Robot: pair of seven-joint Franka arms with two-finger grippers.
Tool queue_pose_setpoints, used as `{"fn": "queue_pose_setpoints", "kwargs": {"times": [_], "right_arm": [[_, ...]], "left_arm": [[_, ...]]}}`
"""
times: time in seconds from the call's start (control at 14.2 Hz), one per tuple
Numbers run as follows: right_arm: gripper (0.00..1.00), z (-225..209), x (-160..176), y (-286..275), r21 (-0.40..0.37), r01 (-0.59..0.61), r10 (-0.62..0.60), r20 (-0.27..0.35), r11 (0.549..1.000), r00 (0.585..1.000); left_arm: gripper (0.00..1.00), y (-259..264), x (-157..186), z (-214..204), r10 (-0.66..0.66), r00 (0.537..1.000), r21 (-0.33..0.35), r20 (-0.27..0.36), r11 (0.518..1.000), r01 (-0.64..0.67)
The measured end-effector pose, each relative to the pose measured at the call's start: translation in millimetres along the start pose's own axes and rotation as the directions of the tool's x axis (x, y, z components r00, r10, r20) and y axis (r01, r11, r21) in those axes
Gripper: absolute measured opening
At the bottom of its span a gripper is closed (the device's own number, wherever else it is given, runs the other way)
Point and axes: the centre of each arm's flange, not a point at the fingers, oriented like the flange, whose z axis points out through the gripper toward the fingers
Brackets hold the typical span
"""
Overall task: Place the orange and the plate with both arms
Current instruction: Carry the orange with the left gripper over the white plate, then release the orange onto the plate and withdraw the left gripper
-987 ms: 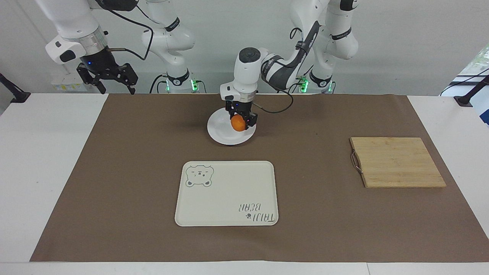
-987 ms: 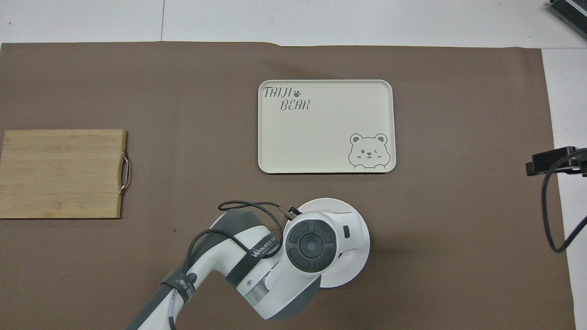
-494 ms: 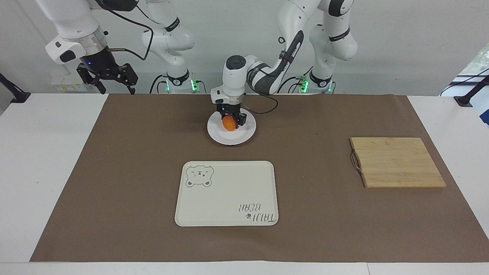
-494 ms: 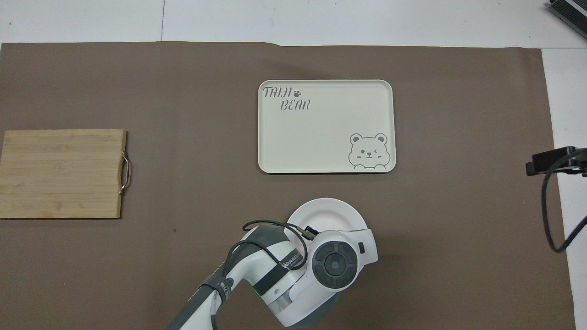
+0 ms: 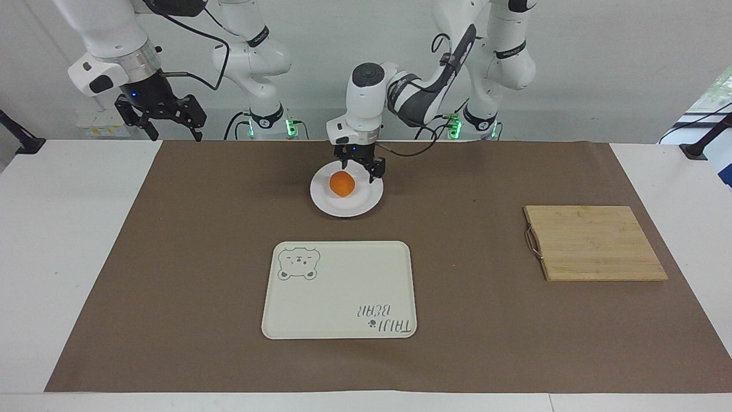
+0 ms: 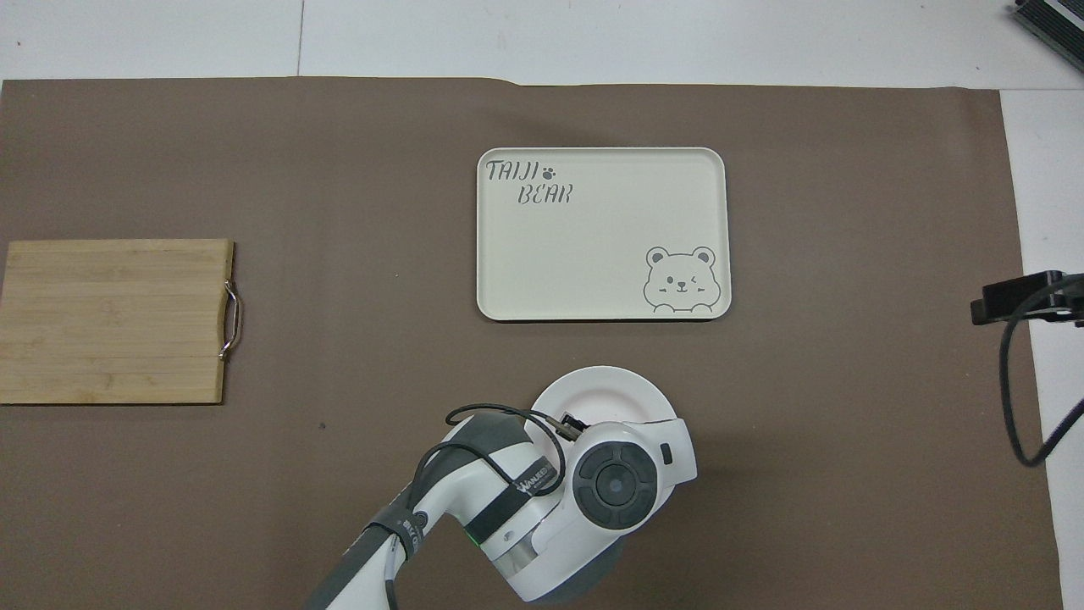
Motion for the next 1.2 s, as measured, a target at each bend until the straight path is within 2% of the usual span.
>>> {"fn": "queue_pose_setpoints", "kwargs": {"times": [0.14,0.28,0.42,0.63,0.92,1.2], "right_arm": [[1.00,0,0,0,0.000,0.000,0.000,0.000,1.000,1.000],[1.00,0,0,0,0.000,0.000,0.000,0.000,1.000,1.000],[1.00,0,0,0,0.000,0.000,0.000,0.000,1.000,1.000],[1.00,0,0,1,0.000,-0.002,0.002,0.000,1.000,1.000],[1.00,0,0,3,0.000,-0.005,0.005,0.000,1.000,1.000],[1.00,0,0,3,0.000,-0.006,0.006,0.000,1.000,1.000]], "left_arm": [[1.00,-57,-1,-45,-0.096,0.995,0.001,-0.009,0.995,0.096],[1.00,-139,-5,-88,-0.172,0.985,0.002,-0.029,0.985,0.172],[1.00,-217,-12,-126,-0.166,0.985,0.005,-0.042,0.986,0.166],[1.00,-301,-27,-184,-0.146,0.988,0.011,-0.054,0.989,0.146],[1.00,-345,-45,-249,-0.179,0.982,0.036,-0.063,0.983,0.182],[1.00,-353,-40,-275,-0.188,0.981,0.048,-0.040,0.981,0.190]]}}
